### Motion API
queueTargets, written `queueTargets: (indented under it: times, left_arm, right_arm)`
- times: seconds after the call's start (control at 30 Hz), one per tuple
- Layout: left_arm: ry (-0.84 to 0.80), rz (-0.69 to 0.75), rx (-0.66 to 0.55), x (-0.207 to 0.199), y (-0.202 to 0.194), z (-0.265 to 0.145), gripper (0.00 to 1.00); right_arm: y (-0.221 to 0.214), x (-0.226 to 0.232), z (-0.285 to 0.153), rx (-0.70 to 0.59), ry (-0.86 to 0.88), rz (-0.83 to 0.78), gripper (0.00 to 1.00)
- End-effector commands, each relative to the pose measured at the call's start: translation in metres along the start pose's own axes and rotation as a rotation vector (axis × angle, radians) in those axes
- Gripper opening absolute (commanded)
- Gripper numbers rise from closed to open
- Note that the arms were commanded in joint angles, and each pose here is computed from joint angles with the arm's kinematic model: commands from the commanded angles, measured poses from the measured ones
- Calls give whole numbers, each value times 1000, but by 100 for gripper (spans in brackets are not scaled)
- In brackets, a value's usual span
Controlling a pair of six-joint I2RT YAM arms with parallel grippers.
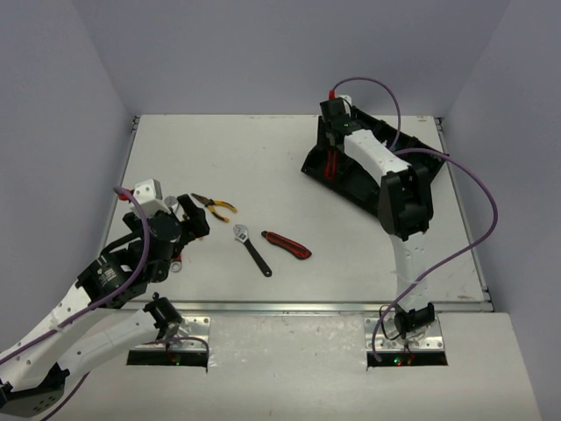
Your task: Sort the tools into containers
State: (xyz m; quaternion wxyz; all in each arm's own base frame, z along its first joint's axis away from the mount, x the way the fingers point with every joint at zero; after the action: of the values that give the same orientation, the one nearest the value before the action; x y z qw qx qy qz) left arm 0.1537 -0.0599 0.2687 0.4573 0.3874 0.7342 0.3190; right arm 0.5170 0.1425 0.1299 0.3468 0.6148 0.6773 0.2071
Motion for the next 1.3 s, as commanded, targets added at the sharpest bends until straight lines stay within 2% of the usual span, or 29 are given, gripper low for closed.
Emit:
queueTargets:
  times: [0.0,0.07,0.17,0.27,0.4,0.47,0.53,0.7,0.8,0.9,1.2,1.27]
  left_arm:
    - [-25,-24,-24,-5,5,0,100]
    - [-25,-26,-27,-5,6,0,100]
    - [-19,-33,-35,-3,8,-1,100]
    - [-18,-45,-43,-1,9,-2,100]
    - [-29,-58,-48,0,11,-5,100]
    - [-29,-57,-48,0,11,-5,100]
    - [-33,-60,-47,-1,11,-5,100]
    - [-42,-63,-47,0,12,-6,100]
    - [-48,-63,-47,-1,12,-6,100]
    - [-50,-64,-46,-1,12,-7,100]
    - [-57,-68,-47,-1,12,-8,100]
    - [-56,-66,-46,-1,12,-7,100]
  right_arm:
    - [54,-9,-65,-157,28,9,65]
    - [56,14,-85,-192,64,-86,67]
    - [47,51,-116,-212,186,-347,73]
    - [11,93,-138,-118,398,-538,77]
    - [-59,114,-149,85,488,-707,81]
    - [-79,126,-163,87,523,-752,97]
    - [-100,133,-168,107,551,-790,99]
    - [-144,145,-186,147,569,-868,92]
    - [-155,147,-196,161,575,-855,79]
    - [-171,151,-201,165,611,-866,77]
    - [-199,162,-178,242,638,-952,69]
    - [-202,165,-172,259,630,-963,63]
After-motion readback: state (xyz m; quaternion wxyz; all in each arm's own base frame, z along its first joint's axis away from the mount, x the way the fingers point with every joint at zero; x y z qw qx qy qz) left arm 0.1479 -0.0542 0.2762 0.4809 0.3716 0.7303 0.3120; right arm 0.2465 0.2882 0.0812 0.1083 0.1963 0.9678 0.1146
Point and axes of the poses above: each gripper's point midway between its finger pads, its own z axis out along the fingers, its own x axis along the line the jaws close on, y = z × x, the point moved 6 cm from there along -z, back along the fingers, and after that the axes turned 11 degrees about -z, right-handed, at the moved point
